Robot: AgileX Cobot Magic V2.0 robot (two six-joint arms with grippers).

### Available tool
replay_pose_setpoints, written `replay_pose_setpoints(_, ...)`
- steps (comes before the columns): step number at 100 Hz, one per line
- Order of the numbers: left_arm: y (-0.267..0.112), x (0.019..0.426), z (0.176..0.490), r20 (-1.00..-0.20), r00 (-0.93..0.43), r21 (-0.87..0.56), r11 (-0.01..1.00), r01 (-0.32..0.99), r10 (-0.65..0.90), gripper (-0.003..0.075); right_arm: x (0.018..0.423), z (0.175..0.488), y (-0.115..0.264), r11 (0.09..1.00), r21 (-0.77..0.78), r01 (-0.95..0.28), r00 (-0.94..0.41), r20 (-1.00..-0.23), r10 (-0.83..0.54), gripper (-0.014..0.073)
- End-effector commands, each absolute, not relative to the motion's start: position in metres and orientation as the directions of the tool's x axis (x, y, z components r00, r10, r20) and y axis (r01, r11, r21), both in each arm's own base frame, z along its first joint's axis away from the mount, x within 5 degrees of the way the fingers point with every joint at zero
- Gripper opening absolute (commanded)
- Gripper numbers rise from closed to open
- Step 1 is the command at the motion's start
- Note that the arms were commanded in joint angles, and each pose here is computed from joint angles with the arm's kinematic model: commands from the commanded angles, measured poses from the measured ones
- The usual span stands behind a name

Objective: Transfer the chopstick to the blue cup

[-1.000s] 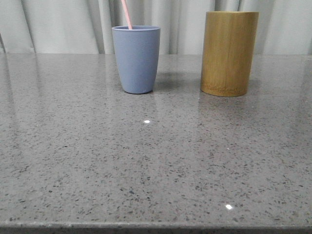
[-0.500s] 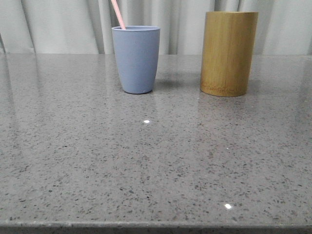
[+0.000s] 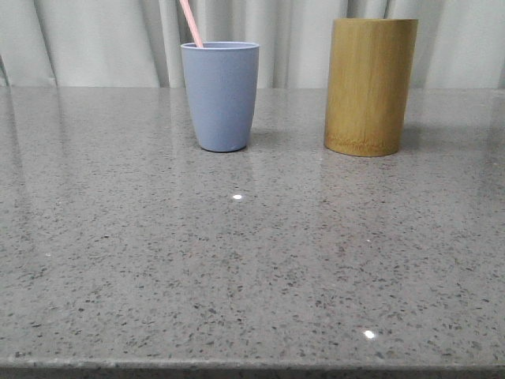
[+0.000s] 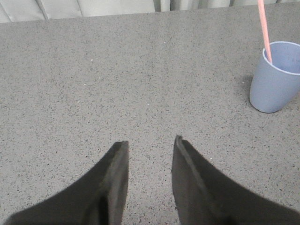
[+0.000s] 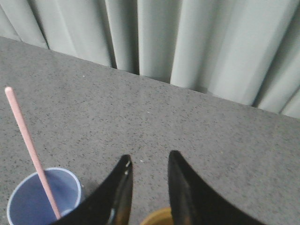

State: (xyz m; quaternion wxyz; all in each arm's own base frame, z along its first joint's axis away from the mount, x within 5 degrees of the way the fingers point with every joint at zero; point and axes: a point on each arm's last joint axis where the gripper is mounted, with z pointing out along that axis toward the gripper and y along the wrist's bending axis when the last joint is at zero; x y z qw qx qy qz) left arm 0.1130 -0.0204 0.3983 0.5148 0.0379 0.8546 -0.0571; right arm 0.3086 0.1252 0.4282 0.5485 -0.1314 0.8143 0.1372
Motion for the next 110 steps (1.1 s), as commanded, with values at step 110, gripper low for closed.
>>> replay_pose_setpoints(110,-0.014,0.087,0.372,-0.954,-0.290,-0.111,0.985,0.130,-0.069,-0.0015,0.109,0.402,0.010,0.991,0.103,-0.090,-0.083,-0.992,0.096,-0.0102)
